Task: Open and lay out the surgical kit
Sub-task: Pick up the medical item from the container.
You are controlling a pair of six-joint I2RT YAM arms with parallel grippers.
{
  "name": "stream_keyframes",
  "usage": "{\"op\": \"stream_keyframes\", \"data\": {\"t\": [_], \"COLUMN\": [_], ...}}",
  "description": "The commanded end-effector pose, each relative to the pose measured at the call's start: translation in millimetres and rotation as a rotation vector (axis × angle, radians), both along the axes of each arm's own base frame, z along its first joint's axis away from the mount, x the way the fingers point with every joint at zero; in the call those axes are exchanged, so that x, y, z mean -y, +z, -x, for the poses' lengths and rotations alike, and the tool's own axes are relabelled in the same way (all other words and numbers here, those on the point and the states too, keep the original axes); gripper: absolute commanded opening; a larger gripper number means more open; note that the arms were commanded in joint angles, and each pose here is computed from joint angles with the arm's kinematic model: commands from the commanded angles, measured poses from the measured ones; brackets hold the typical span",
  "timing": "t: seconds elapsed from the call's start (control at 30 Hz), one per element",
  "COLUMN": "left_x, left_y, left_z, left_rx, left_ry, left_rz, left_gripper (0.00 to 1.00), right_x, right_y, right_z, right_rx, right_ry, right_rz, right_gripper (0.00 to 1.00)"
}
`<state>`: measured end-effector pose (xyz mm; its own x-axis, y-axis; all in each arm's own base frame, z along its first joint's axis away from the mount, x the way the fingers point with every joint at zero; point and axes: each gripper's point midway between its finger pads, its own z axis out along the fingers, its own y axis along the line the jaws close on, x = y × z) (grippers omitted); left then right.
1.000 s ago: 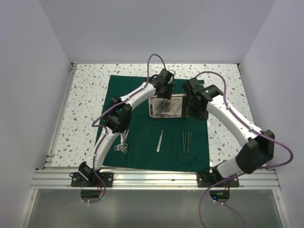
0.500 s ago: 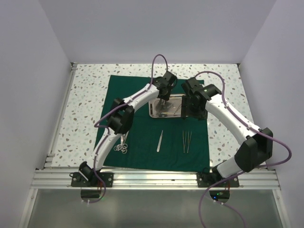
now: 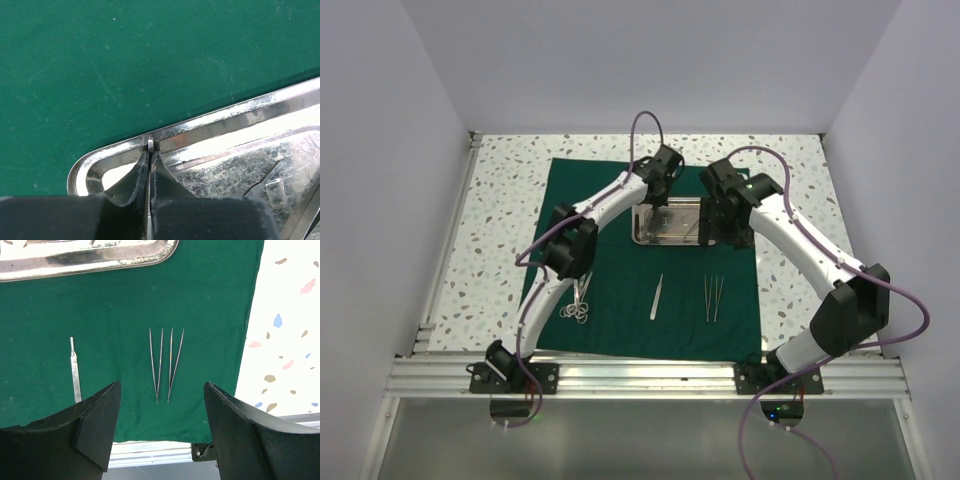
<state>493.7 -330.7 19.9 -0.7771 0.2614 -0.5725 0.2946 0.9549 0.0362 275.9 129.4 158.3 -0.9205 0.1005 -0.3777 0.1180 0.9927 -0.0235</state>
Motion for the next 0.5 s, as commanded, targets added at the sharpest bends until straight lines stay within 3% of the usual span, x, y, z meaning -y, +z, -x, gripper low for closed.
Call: {"op": "stream_keyframes", "data": {"t": [0.0, 0.17, 0.47], "left_x": [-33, -12, 0], "left_y": [-81, -52, 91], "left_z": [44, 36, -3], "left_rx": [-0.252, -0.253, -0.100], "left_ry": [-0.005, -0.028, -0.015], "left_rz": [-0.103, 0.085, 0.427], "left_gripper": [0.00, 0.00, 0.00], "right_x": [-3, -8, -15], "right_y": [14, 17, 25], "right_z": [-9, -9, -12], "right_rx": [0.040, 0.038, 0.055], "right_ry": [0.013, 0.016, 0.021], "right_rz": [-0.024, -0.049, -0.085], "right_gripper": [0.70, 0.70, 0.70]}}
